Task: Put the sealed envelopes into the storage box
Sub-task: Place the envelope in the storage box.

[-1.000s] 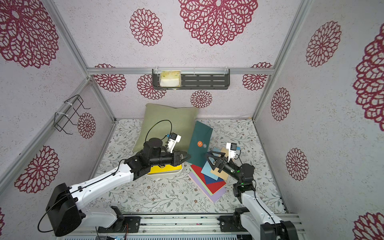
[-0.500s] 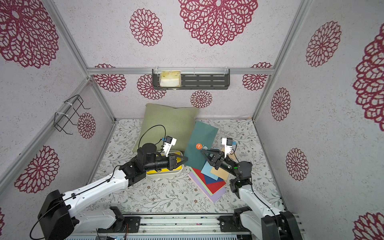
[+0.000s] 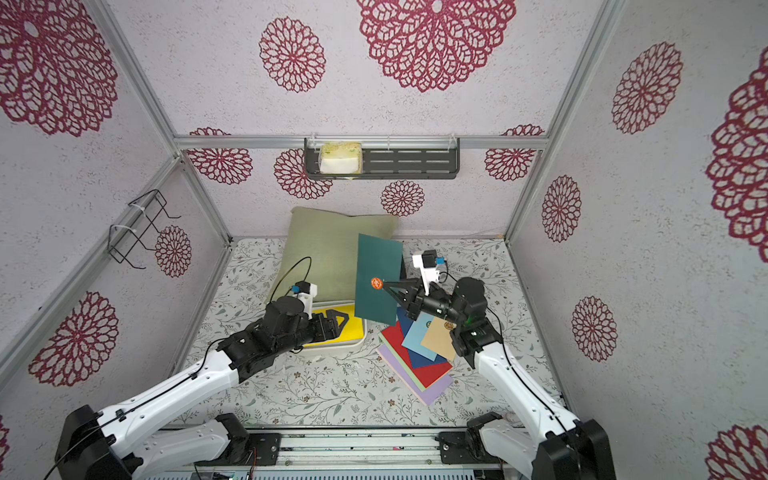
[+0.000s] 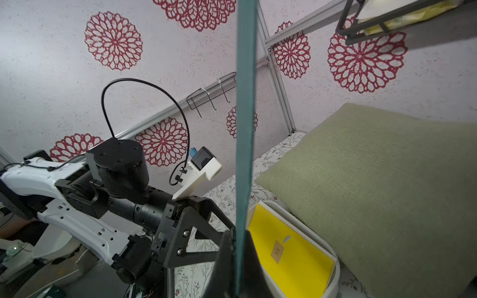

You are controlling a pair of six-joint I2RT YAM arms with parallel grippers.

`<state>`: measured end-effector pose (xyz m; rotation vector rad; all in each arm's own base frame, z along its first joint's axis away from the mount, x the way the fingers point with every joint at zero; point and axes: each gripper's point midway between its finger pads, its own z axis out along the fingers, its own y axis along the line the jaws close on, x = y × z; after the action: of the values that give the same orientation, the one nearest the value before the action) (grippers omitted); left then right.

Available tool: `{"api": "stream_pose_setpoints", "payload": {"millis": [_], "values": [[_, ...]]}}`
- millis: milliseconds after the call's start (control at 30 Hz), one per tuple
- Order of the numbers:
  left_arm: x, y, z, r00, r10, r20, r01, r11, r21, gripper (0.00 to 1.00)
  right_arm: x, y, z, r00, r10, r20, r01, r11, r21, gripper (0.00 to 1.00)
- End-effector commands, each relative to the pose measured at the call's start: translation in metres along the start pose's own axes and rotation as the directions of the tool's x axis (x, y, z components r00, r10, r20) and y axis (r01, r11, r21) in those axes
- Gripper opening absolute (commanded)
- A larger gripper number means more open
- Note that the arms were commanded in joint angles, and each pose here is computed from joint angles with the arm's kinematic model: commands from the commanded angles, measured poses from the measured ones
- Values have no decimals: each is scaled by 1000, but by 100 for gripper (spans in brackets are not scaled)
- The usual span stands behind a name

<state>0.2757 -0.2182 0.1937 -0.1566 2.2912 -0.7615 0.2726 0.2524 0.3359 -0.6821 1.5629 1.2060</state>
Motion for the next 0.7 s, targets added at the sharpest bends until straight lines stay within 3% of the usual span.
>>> {"api": "stream_pose_setpoints", "payload": {"millis": [0,100,200,267,467,567,667], "values": [[1,97,-31,997,-50,56,67,927,-368,84,41,-22,31,925,-219,-311,239,971,27,0],[-8,127,-63,984,-79,162,142,894,-425,86,56,-35,60,841,-281,-463,320,947,6,0],[-12,150,-92,960,-98,261,213,863,-457,91,68,-27,86,755,-383,-533,387,916,-109,0],[-10,158,-104,947,-119,299,249,859,-447,92,80,-16,99,671,-461,-581,423,881,-212,0],[-3,172,-115,936,-139,322,283,843,-457,92,118,-15,125,414,-542,-731,453,820,-351,0],[-4,173,-114,937,-139,321,283,842,-460,92,136,-14,131,322,-563,-761,447,799,-401,0],[-5,172,-114,938,-134,321,279,841,-463,92,147,-16,139,263,-589,-764,476,768,-428,0]]}}
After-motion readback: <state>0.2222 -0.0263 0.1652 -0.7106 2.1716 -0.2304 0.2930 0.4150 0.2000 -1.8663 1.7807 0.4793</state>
